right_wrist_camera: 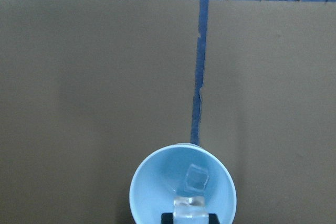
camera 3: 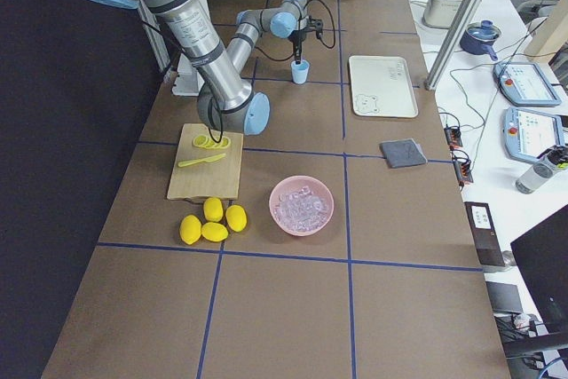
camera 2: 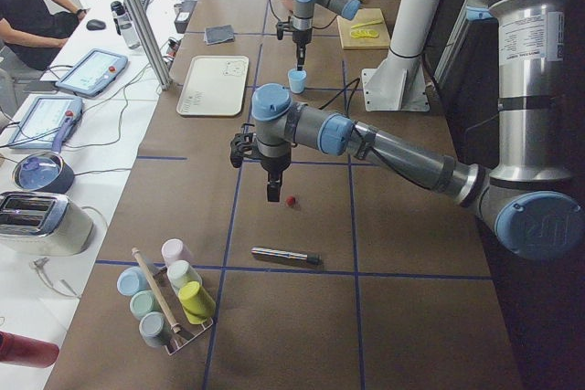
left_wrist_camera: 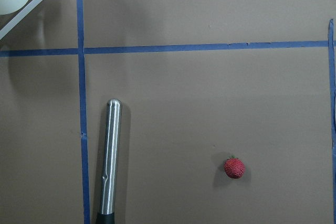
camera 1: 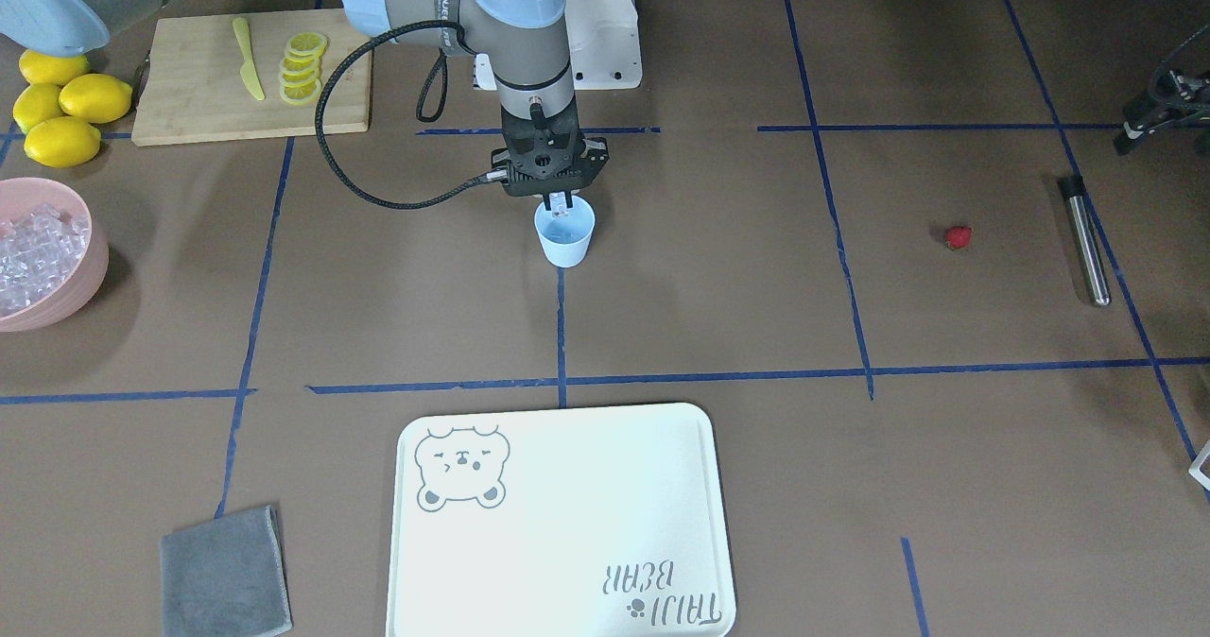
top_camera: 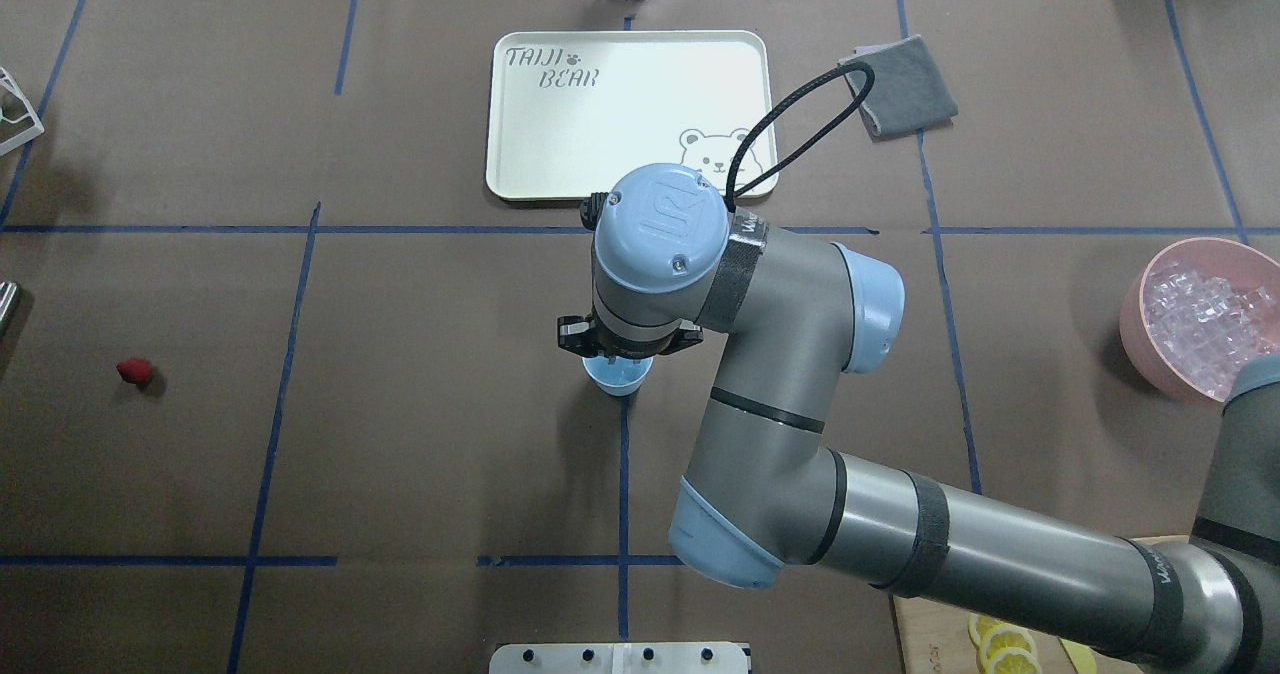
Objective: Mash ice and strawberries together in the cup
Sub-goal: 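Open the right gripper to drop the ice cube into the cup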
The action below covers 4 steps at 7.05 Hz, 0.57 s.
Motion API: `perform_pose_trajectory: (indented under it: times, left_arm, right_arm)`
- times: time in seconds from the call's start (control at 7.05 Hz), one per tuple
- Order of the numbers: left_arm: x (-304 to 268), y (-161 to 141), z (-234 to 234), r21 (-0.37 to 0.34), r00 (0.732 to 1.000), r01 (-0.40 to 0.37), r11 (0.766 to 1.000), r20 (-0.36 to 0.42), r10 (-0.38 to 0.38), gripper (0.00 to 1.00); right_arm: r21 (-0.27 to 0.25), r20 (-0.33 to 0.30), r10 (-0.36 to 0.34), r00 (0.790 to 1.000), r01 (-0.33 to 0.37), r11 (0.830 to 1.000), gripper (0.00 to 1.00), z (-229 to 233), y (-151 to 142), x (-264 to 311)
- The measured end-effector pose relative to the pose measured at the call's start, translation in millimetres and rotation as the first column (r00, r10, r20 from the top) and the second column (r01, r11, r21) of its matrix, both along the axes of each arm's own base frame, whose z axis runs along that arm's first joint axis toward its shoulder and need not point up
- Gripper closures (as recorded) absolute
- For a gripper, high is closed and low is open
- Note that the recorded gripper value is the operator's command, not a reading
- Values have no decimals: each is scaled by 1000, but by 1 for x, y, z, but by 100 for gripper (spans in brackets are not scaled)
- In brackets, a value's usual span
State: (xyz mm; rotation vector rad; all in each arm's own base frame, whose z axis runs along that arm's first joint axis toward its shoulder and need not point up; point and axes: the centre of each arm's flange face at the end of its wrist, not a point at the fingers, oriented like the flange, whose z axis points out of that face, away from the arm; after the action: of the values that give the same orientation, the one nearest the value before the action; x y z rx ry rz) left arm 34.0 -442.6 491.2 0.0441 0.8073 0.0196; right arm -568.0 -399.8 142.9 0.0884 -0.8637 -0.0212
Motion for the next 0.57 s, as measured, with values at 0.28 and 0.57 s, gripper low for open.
perform_pose_trajectory:
  times: [0.28,0.57]
  left_arm:
    - [0,-1,-2,3,1000,0,1000,-2,0,0]
    - [0,-2,-3,5,1000,1,1000,-2,-1,0]
  right_arm:
    - [4,7,1,1000,-1,1000,2,-3,0,1]
    - [6,12,3,1000,-4,1000,2,-6,-1,2]
